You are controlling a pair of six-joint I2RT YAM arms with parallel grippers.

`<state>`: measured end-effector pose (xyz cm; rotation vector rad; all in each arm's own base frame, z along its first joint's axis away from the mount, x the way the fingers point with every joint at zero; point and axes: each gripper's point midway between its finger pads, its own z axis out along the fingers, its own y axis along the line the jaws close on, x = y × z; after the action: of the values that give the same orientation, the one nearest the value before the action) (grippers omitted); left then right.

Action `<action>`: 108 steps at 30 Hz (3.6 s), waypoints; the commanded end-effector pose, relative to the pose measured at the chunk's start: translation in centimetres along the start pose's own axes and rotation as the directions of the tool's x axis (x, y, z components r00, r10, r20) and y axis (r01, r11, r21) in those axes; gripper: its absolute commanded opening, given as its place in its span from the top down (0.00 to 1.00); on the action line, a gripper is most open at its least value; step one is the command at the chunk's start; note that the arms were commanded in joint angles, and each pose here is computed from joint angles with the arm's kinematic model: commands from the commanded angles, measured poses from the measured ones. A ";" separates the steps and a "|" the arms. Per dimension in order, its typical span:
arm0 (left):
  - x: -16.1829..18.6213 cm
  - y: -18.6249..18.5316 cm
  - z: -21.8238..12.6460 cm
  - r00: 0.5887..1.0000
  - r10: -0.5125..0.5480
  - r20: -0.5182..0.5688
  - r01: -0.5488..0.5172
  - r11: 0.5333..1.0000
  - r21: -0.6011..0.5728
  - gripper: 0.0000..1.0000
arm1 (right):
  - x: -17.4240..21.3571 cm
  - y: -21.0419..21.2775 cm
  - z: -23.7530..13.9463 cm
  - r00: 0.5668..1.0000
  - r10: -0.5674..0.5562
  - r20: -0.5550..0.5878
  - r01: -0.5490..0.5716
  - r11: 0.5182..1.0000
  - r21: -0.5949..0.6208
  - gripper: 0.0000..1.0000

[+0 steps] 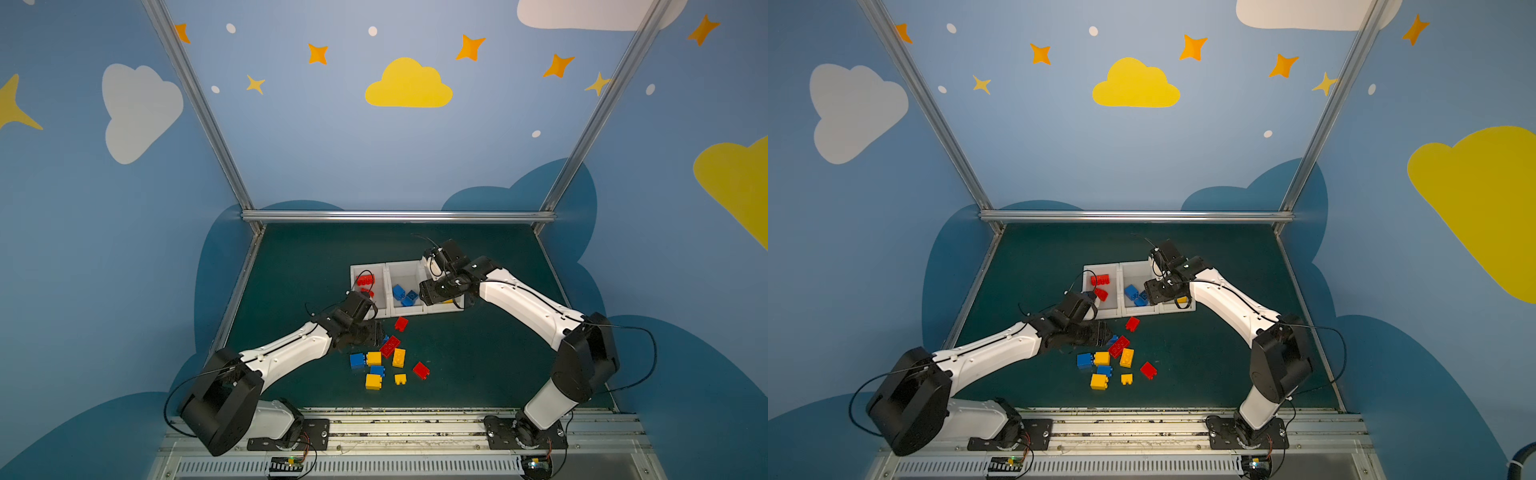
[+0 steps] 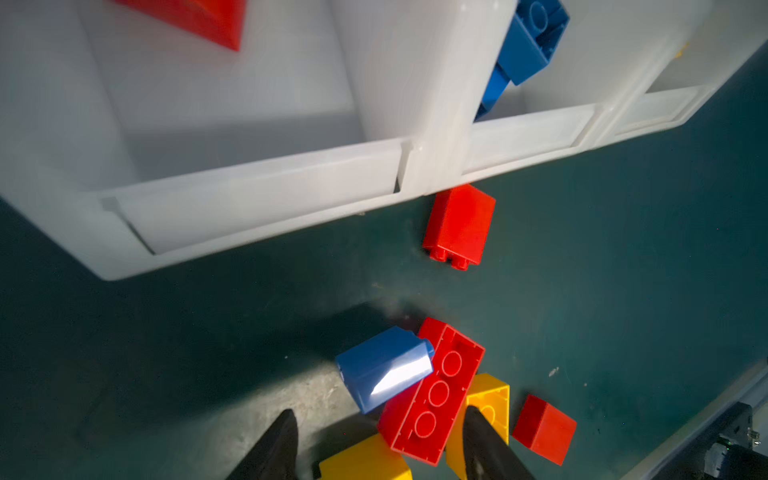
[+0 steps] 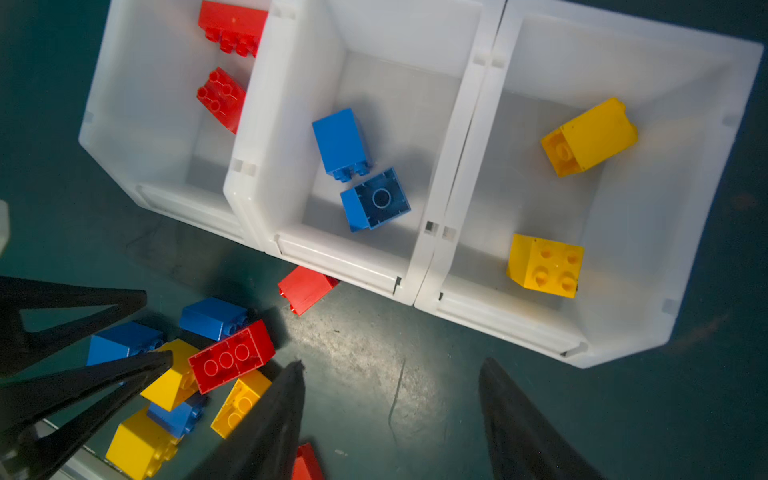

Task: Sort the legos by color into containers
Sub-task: 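Withdraw the right gripper over the bin while the left gripper lowers onto the pile, then close the left gripper on a blue brick in the pile, then carry the blue brick into the middle compartment and release it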

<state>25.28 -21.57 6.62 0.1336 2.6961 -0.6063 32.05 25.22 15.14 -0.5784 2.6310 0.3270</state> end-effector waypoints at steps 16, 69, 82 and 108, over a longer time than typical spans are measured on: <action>0.3 -1.4 2.2 0.995 0.001 -0.099 -0.003 1.000 -0.024 0.37 | 0.0 -0.7 -0.6 0.998 0.047 0.041 -0.047 0.999 -0.012 0.33; -0.1 1.0 3.3 0.994 0.040 -0.104 -0.055 0.987 -0.149 0.62 | 0.1 -0.8 0.3 0.999 0.051 0.011 -0.051 0.999 -0.018 0.35; 0.8 1.0 3.8 0.985 0.084 -0.150 -0.107 0.983 -0.152 0.74 | 0.4 -1.0 0.3 0.998 0.058 0.009 -0.058 0.998 -0.013 0.35; -6.1 -5.5 0.0 0.978 0.209 0.008 -0.209 0.978 -0.019 0.84 | 0.7 -2.5 -1.1 0.997 0.069 0.037 -0.070 0.997 0.019 0.36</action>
<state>29.27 -25.66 8.83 0.3459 2.6909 -0.4801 32.40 23.42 14.45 -0.4901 2.6406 0.3432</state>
